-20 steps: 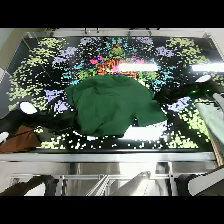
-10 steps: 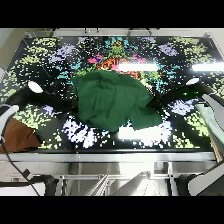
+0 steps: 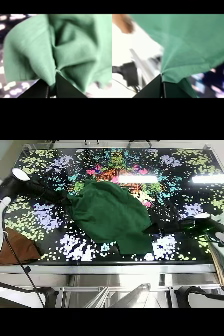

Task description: Fold the shirts.

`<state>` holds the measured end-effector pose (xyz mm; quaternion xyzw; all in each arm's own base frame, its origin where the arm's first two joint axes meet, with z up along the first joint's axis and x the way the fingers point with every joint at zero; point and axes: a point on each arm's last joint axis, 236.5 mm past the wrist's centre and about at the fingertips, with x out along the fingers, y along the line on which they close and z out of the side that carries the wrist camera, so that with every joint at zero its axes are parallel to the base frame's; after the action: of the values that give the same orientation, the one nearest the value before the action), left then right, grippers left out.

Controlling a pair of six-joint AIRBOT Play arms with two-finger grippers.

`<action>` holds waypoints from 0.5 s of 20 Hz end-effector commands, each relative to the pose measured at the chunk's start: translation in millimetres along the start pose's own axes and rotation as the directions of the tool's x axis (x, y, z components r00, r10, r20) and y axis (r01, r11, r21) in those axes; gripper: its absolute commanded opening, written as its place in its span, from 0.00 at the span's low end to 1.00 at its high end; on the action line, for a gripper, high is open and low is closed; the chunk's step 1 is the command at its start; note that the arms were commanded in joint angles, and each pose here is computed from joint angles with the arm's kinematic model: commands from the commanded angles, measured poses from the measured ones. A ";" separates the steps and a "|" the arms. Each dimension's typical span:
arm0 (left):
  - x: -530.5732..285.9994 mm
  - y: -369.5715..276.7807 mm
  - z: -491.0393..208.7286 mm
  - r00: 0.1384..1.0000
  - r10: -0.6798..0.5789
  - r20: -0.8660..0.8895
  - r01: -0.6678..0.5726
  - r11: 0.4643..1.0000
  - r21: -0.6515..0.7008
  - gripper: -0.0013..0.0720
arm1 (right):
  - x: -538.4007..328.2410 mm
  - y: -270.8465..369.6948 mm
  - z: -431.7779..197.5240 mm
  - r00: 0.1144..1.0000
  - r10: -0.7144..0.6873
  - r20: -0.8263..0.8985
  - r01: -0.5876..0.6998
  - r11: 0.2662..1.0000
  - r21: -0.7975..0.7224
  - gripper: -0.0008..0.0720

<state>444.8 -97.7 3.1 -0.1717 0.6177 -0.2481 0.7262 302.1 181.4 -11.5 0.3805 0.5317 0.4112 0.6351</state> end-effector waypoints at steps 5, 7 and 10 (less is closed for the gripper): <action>-257.3 -247.8 -3.3 0.770 -0.534 0.350 0.265 0.766 0.585 0.06 | -128.8 330.4 32.7 0.811 0.454 0.369 0.045 0.580 -0.813 0.04; -321.2 -277.9 -13.4 0.685 -0.525 0.504 0.100 0.754 0.649 0.06 | -165.7 382.8 29.3 0.736 0.420 0.531 0.341 0.449 -0.826 0.04; -363.2 -291.4 -32.8 0.630 -0.498 0.596 -0.027 0.752 0.658 0.06 | -212.8 422.0 29.8 0.578 0.418 0.701 0.612 0.347 -0.711 0.04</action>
<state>365.4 -129.2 396.3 -0.1277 0.2033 -0.4465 0.8620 282.4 169.7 383.8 0.1220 -0.0129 0.4722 0.8729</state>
